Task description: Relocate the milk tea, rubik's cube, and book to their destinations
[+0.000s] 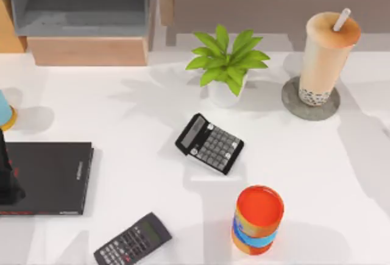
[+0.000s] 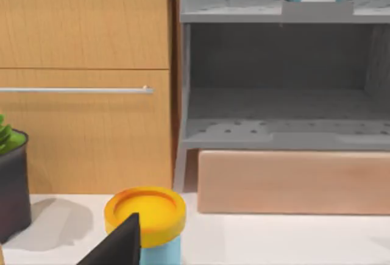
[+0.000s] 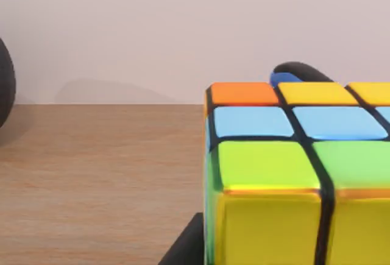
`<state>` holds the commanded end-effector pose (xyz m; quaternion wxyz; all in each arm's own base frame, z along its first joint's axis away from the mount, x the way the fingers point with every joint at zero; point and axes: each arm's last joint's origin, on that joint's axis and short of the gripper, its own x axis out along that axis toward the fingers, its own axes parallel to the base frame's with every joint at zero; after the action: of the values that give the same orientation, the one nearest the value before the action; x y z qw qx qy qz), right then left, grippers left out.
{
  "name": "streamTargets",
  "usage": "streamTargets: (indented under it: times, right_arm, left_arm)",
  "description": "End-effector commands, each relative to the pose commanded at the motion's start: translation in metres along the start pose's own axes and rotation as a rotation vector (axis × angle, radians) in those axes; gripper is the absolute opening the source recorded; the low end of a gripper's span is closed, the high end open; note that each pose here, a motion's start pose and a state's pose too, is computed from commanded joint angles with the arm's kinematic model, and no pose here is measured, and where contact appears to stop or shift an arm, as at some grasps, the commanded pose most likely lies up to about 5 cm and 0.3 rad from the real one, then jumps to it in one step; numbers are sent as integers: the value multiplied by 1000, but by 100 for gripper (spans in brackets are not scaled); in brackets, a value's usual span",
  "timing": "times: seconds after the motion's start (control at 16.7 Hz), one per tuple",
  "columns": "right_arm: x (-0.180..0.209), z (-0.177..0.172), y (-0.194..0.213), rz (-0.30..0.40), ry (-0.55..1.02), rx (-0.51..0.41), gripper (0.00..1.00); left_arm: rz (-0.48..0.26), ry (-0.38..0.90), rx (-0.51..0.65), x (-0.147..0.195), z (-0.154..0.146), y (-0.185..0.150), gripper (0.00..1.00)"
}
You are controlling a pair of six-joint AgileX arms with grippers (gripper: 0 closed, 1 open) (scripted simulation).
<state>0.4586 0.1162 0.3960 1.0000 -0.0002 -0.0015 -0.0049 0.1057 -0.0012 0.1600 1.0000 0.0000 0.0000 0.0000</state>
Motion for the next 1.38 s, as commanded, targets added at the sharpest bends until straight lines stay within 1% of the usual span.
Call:
streamTargets:
  times: [0.48,0.54,1.08,1.38]
  right_arm:
    - [0,0,0,0,0,0,98]
    - [0,0,0,0,0,0,100]
    - [-1,0,1,1,0,0,100]
    - [-25,0,1,3,2,0,100]
  left_arm:
    - [0,0,0,0,0,0,100]
    - [0,0,0,0,0,0,100]
    - [0,0,0,0,0,0,100]
    - [0,0,0,0,0,0,100]
